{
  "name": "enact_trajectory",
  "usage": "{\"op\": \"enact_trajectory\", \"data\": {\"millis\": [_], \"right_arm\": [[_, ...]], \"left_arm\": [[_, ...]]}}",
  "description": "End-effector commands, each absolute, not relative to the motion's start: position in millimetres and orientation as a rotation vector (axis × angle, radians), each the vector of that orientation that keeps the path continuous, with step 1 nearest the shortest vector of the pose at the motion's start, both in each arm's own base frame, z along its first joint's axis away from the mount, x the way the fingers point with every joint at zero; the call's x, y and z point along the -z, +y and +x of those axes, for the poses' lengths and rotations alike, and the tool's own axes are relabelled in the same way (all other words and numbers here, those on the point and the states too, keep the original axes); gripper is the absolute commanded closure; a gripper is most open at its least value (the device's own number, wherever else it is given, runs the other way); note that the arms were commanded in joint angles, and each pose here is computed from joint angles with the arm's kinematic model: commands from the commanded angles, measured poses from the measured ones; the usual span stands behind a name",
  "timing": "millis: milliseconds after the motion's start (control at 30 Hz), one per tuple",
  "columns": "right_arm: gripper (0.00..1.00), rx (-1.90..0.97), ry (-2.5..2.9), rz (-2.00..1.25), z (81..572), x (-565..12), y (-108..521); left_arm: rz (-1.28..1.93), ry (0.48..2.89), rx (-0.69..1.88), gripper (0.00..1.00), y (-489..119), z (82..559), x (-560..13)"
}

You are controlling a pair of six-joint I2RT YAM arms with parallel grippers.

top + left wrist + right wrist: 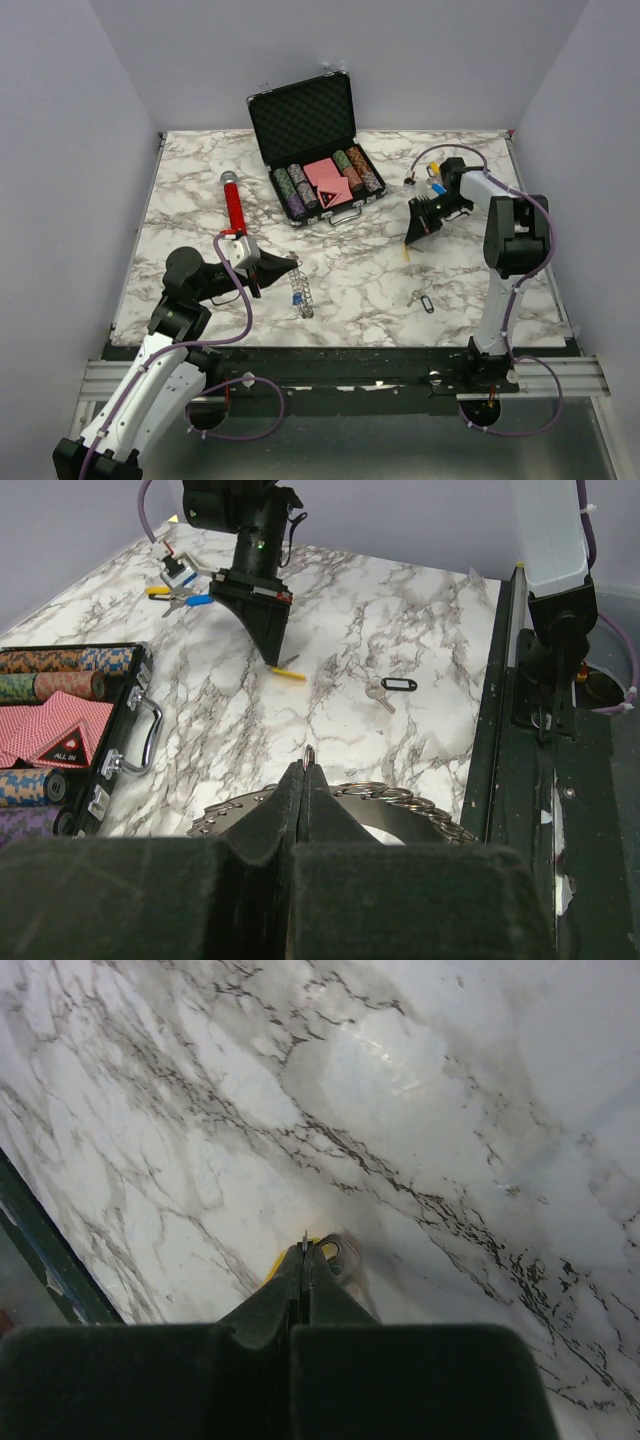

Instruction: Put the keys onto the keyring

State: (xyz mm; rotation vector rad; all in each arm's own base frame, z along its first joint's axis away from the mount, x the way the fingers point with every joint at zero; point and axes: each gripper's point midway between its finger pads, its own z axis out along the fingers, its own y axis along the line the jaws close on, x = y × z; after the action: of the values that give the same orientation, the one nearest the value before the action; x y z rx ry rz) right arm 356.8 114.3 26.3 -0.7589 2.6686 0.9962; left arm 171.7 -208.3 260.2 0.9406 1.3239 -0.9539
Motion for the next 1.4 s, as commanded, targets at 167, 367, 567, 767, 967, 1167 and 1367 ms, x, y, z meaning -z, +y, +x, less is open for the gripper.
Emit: {"op": "enact_trajectory", "data": {"millis": [167,367,567,767,967,1167,1367], "right_arm": [[0.99,-1.053,2.118,-1.136,350,-152,142],[1.0,-1.012,1.54,-1.436,326,-248,165],[1.0,-0.907,1.276,-1.622,304,-300,198],[1.0,-0.954,1.07,-1.734,255,-319,236],[0.99,-1.045,1.022,-1.818,215,-317,262],[0.99,-1.047,1.054,-1.925,204,-301,279],[0.99,-1.045,1.113,-1.993,197,-292,297]], "left_arm": [[0.952,1.137,0.941,1.0,-211,166,-290],[0.986,1.011,0.934,1.0,-217,165,-330],[1.027,0.929,0.917,1.0,-231,169,-355],[1.017,0.87,0.877,1.0,-241,177,-359],[1.065,0.782,0.831,1.0,-249,170,-333],[1.06,0.804,0.802,1.0,-250,178,-316],[1.04,0.835,0.756,1.0,-251,188,-308]]}}
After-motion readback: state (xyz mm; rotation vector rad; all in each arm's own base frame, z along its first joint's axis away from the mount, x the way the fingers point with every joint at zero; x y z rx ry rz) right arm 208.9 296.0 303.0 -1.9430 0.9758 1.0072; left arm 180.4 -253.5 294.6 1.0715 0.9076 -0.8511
